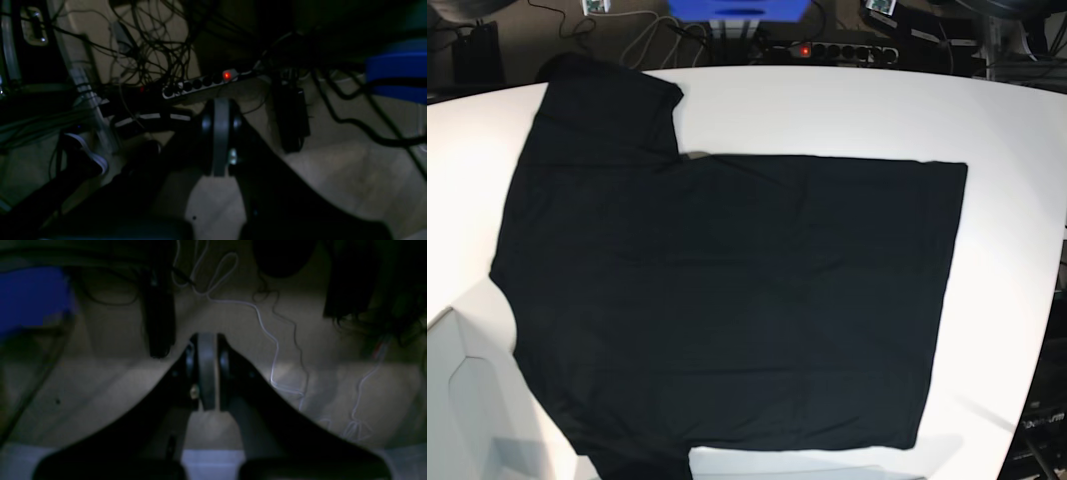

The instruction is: Fold the T-shirt properly

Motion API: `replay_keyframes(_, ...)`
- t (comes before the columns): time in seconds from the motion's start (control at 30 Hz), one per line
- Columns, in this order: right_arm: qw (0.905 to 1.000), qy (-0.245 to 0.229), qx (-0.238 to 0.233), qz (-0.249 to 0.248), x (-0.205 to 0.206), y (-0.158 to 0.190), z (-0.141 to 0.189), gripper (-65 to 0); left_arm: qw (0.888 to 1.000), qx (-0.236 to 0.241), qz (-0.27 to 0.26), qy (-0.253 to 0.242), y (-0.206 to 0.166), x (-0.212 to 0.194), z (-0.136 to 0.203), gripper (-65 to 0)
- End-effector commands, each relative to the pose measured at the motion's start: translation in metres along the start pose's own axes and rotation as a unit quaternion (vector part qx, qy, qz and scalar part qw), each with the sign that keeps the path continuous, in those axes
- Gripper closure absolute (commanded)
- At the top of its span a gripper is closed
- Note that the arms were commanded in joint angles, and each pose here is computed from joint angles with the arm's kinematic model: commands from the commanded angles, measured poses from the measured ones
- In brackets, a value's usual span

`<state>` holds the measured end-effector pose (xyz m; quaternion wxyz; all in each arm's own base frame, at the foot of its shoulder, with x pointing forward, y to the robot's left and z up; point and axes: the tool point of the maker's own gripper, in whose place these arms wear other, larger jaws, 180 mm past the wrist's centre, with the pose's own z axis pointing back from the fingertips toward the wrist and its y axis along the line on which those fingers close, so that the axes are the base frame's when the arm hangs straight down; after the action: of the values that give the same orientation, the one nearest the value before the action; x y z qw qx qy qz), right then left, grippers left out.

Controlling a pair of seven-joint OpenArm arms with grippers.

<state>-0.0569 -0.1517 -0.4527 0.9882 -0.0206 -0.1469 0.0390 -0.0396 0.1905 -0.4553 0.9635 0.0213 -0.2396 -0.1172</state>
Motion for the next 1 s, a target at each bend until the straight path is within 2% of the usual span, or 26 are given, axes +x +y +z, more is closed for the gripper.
replay_keyframes(0.0,0.9998,-0.016,-0.004,0.008,0.009,-0.005,0.013,0.0,1.000,0.018,0.010,-0.016,0.012,0.008,0.011,-0.1)
replay_keyframes(0.13,0.9982,-0.058,-0.007,0.011,0.042,-0.008,0.040,0.0,0.995,0.049,0.063,-0.059,0.039,0.041,0.025,-0.1)
replay_keyframes(0.2,0.9974,-0.070,-0.011,0.011,0.051,-0.011,0.043,0.0,0.993,0.058,0.075,-0.076,0.048,0.054,0.028,-0.7)
replay_keyframes(0.27,0.9965,-0.082,-0.011,0.010,0.061,-0.011,0.039,0.0,0.991,0.061,0.080,-0.085,0.051,0.062,0.029,-4.9)
replay_keyframes(0.33,0.9954,-0.095,-0.012,0.011,0.070,-0.011,0.038,0.0,0.990,0.068,0.081,-0.091,0.058,0.075,0.031,-14.2)
replay_keyframes(0.4,0.9942,-0.107,-0.012,0.010,0.078,-0.011,0.037,0.0,0.988,0.071,0.079,-0.109,0.063,0.095,0.032,-26.4)
replay_keyframes(0.47,0.9929,-0.118,-0.012,0.010,0.087,-0.011,0.035,-3.8,0.987,0.072,0.077,-0.122,0.064,0.106,0.034,-36.9)
replay_keyframes(0.53,0.9912,-0.131,-0.013,0.010,0.097,-0.012,0.033,-10.1,0.984,0.078,0.078,-0.140,0.068,0.118,0.034,-43.4)
replay_keyframes(0.63,0.9882,-0.152,-0.014,0.010,0.113,-0.013,0.029,-20.6,0.978,0.082,0.089,-0.169,0.074,0.138,0.027,-44.3)
replay_keyframes(0.7,0.9855,-0.168,-0.003,0.018,0.126,-0.009,0.027,-25.2,0.972,0.085,0.107,-0.192,0.083,0.153,0.023,-43.9)
replay_keyframes(0.8,0.9815,-0.186,0.024,0.037,0.141,0.001,0.025,-27.0,0.957,0.100,0.143,-0.232,0.105,0.178,0.022,-44.0)
replay_keyframes(0.97,0.9771,-0.207,0.026,0.040,0.158,0.002,0.023,-26.9,0.931,0.145,0.194,-0.273,0.156,0.197,0.015,-44.4)
